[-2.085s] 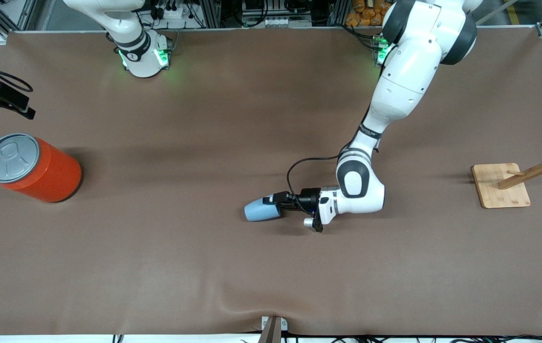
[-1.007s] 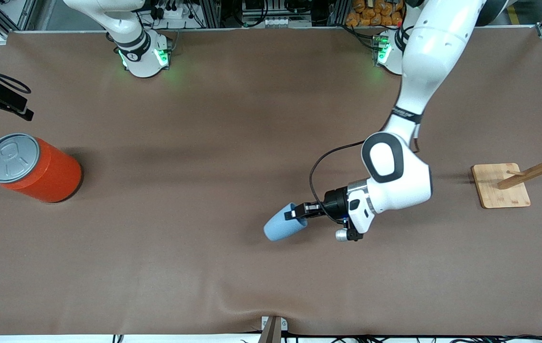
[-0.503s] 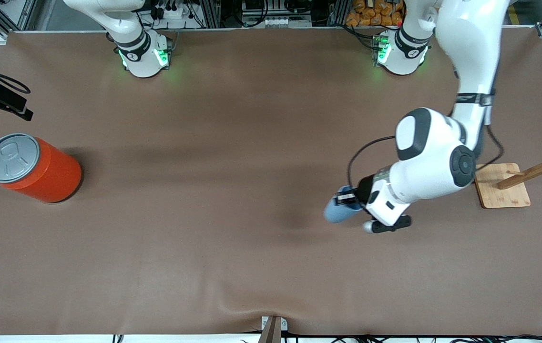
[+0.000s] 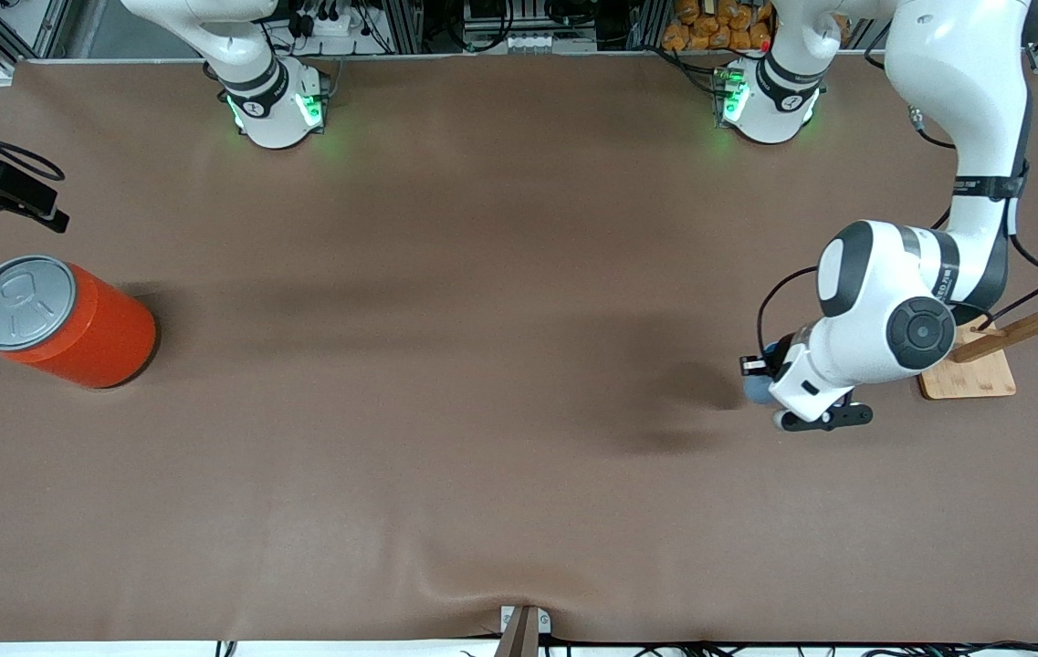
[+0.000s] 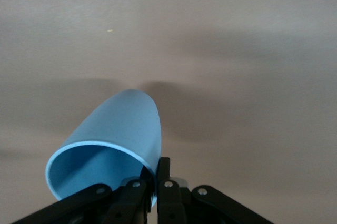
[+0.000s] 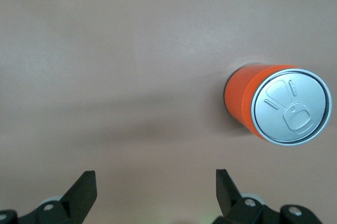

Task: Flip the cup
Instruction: 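Lower the upright cup onto the table beside the wooden stand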

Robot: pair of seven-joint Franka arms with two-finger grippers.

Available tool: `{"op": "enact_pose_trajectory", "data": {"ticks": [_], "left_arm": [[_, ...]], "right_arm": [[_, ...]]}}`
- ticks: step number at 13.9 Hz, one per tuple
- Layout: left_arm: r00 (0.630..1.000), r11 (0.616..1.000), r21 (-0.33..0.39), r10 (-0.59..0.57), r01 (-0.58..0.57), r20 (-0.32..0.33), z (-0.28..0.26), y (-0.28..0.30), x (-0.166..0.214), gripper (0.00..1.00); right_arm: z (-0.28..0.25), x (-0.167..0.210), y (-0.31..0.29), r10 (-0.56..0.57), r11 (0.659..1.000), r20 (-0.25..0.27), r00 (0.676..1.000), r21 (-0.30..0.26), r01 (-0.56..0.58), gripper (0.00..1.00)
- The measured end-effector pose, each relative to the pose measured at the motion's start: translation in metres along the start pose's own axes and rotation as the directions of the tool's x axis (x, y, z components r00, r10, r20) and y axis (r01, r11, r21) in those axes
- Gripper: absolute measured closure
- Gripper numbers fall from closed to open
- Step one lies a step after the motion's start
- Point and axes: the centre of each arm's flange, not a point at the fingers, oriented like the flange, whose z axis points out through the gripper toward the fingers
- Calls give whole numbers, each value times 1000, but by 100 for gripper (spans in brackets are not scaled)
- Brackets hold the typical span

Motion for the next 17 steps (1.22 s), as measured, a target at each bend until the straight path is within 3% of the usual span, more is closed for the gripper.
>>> {"op": "enact_pose_trajectory", "data": {"ticks": [7, 9, 12, 17], "left_arm": [[991, 991, 56, 121, -124, 58, 45, -67, -5, 94], [989, 989, 52, 134, -138, 60, 48, -76, -3, 79], [989, 988, 51, 146, -147, 21, 28, -69, 5, 47], [988, 986, 52, 157, -157, 4, -95, -56, 11, 0]], "right_arm": [[1, 0, -1, -1, 1000, 2, 1000, 0, 1, 0], [1, 1, -1, -2, 1000, 3, 1000, 0, 2, 0], [1, 1, -1, -2, 1000, 3, 1000, 0, 2, 0], [1, 1, -1, -2, 1000, 3, 1000, 0, 2, 0]]}}
